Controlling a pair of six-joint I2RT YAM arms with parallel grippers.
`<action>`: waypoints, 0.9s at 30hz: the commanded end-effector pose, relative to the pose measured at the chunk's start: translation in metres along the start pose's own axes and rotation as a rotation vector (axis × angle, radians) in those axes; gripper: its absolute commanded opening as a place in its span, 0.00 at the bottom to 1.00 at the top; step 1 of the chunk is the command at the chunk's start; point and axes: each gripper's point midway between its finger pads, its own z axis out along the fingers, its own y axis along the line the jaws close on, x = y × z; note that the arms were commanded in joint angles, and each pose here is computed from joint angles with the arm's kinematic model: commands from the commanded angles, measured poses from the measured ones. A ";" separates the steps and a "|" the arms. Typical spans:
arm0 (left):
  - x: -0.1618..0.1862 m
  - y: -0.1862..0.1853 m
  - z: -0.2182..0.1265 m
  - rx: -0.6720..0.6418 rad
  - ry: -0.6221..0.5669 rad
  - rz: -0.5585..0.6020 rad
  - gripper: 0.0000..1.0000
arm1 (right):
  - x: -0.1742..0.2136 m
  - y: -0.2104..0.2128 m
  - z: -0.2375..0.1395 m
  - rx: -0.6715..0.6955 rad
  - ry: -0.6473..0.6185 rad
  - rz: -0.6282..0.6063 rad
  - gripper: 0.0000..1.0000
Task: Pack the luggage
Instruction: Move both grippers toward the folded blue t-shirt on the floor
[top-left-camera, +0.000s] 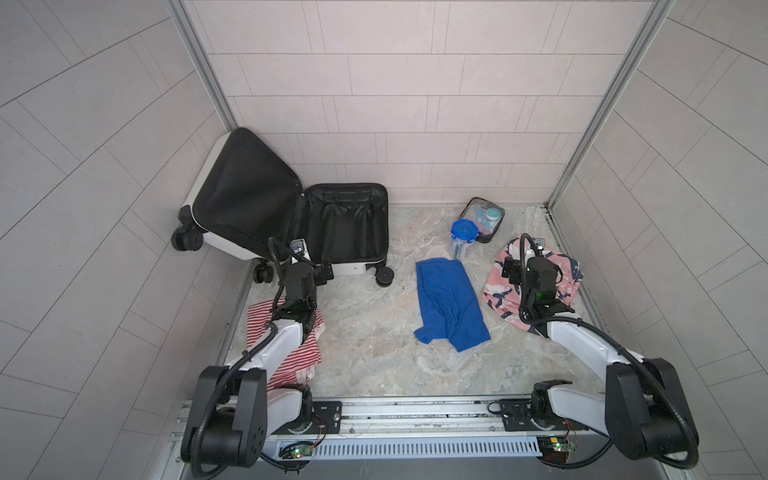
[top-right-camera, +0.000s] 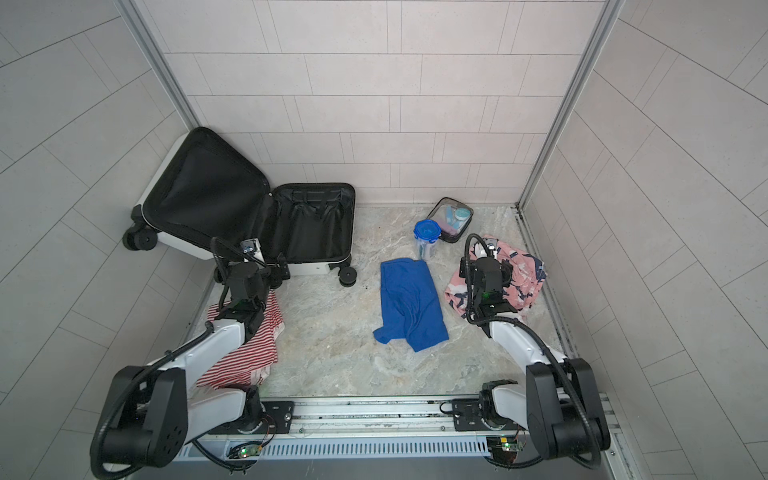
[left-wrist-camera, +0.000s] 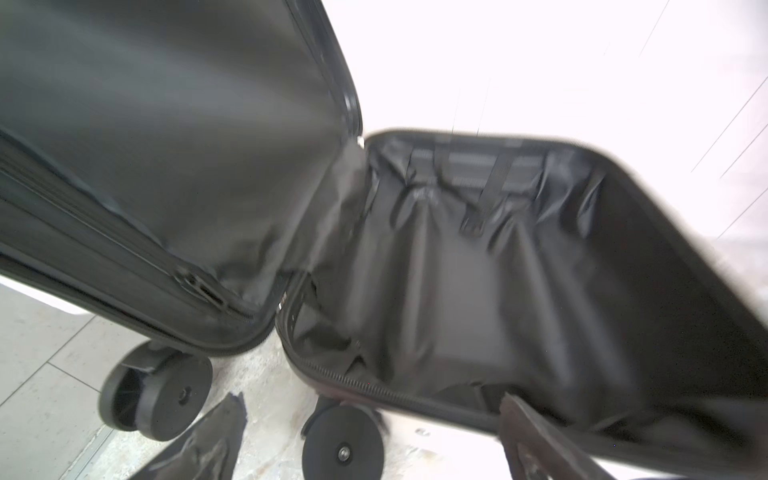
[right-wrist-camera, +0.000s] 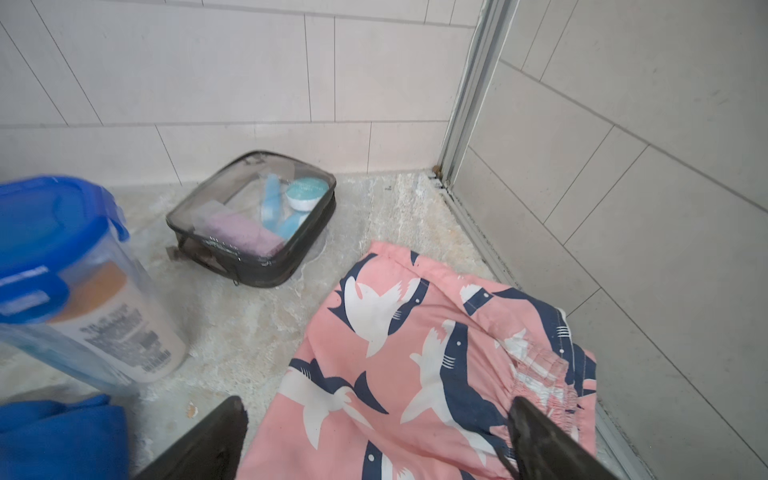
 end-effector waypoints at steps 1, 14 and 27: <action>-0.024 0.006 -0.016 -0.037 0.048 -0.133 1.00 | -0.013 -0.004 -0.020 -0.009 0.030 0.098 1.00; -0.028 -0.008 -0.099 0.074 0.386 -0.424 0.93 | -0.008 0.014 -0.085 -0.193 0.349 0.283 0.85; 0.090 -0.073 -0.149 0.227 0.745 -0.461 0.86 | 0.096 0.118 -0.129 -0.426 0.641 0.047 0.87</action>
